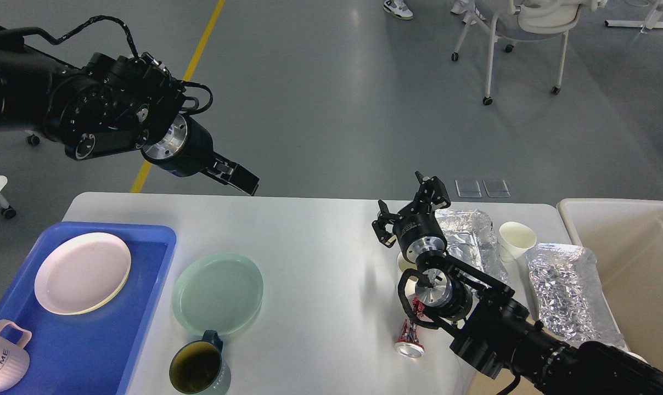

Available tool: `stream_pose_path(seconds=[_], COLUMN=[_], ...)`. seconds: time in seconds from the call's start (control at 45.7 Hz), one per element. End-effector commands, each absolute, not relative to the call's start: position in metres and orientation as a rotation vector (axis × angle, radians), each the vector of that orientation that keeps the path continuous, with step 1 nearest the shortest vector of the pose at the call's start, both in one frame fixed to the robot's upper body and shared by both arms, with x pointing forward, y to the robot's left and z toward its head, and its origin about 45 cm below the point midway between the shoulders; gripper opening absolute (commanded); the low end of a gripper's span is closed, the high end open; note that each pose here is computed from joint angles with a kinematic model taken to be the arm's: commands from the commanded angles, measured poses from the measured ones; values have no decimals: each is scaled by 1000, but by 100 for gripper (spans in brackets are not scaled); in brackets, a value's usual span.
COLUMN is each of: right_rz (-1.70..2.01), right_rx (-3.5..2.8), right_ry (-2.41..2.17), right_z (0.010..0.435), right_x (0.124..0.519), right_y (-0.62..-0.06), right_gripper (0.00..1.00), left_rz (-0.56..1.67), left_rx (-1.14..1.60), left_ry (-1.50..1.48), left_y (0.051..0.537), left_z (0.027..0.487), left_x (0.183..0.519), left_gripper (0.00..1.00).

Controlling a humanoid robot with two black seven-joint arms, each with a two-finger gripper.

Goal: Tidy desktop
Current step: 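Lower the left gripper onto the dark green mug beside the green plate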

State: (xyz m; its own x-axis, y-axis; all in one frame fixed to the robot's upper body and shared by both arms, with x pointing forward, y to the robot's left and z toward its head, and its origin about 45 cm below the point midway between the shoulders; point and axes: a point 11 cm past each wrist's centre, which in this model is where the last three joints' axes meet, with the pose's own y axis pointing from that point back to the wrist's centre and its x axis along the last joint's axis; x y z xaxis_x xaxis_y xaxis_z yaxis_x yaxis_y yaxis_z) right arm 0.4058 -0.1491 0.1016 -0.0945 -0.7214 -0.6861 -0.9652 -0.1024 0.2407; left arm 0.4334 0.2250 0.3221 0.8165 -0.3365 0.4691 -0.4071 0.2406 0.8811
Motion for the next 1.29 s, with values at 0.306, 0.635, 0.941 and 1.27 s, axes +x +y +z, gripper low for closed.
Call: stream_pose_path(seconds=[0.306,0.635,0.941,1.27], right_rz=[1016,1015,1015,1015], right_rx=[-1850,-1849,-1849,-1849], right_ry=[1836,1838,1838,1838], right_z=[102,102,102,102], right_x=[406,406,406,406], right_y=[-148,-149,-148,-148], right_gripper=[100,100,100,100], left_rz=[23,-87,-116,-326], left_rx=[1357,1355,1302,1352], left_ry=[-632,-502,-453,-213], left_y=[225,219,204,208], left_z=[303,270,251,210], left_x=[428,403,393,338], left_gripper=[97,97,97,95])
